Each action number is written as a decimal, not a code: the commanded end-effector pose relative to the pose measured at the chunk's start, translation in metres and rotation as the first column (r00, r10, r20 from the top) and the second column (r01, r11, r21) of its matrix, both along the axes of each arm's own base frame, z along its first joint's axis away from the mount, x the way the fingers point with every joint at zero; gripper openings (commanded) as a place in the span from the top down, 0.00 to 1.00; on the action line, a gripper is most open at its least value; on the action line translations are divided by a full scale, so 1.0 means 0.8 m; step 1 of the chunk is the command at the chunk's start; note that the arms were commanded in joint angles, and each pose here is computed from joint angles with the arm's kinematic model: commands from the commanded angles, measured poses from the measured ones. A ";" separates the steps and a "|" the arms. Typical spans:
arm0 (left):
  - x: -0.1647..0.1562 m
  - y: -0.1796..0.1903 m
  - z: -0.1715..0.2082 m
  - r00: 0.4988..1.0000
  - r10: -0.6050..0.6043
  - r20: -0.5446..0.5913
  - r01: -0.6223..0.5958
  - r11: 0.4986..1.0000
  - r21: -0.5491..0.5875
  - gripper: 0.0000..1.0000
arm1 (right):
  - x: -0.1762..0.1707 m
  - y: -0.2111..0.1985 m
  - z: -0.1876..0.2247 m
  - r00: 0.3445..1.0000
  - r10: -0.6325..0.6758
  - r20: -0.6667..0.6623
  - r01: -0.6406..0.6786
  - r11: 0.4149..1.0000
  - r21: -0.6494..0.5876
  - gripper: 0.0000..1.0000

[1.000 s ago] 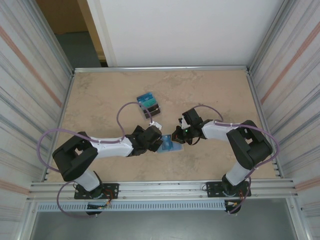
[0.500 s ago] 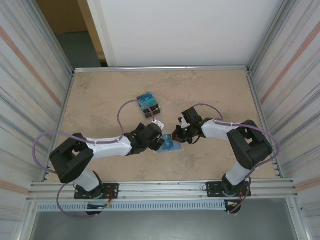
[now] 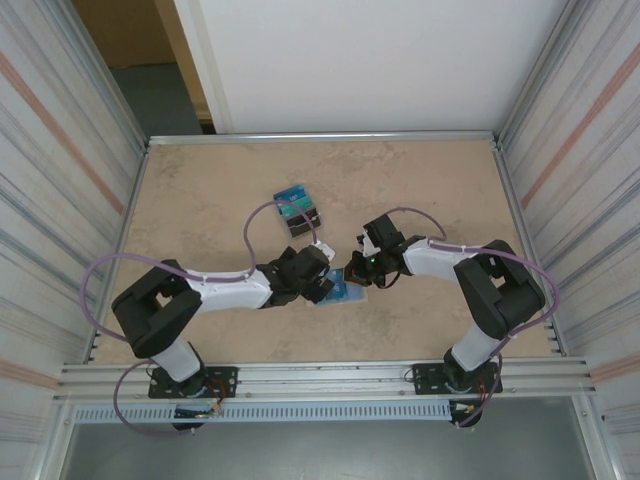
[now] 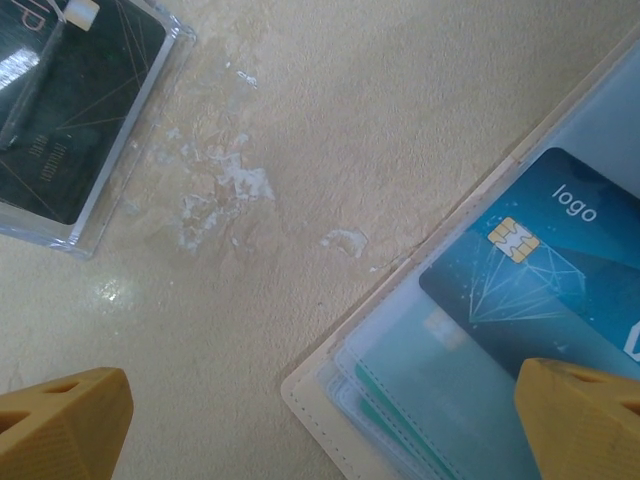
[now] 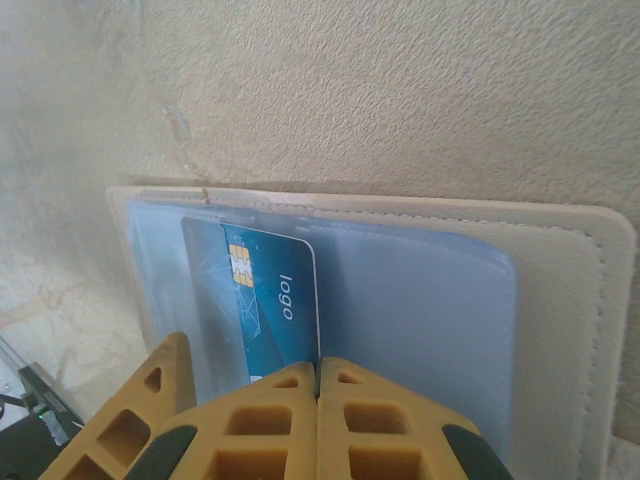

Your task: Take the credit cards out of the card holder

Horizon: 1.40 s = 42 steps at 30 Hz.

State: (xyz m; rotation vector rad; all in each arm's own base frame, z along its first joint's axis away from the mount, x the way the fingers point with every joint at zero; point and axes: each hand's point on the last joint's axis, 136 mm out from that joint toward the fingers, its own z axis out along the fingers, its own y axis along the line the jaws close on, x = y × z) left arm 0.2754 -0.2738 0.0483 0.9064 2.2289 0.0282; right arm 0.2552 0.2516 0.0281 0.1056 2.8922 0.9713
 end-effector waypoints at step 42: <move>-0.004 0.004 -0.027 0.999 0.011 -0.038 -0.009 0.999 0.045 0.01 | -0.003 0.020 0.025 0.999 0.002 0.039 -0.011 0.973 0.230 0.79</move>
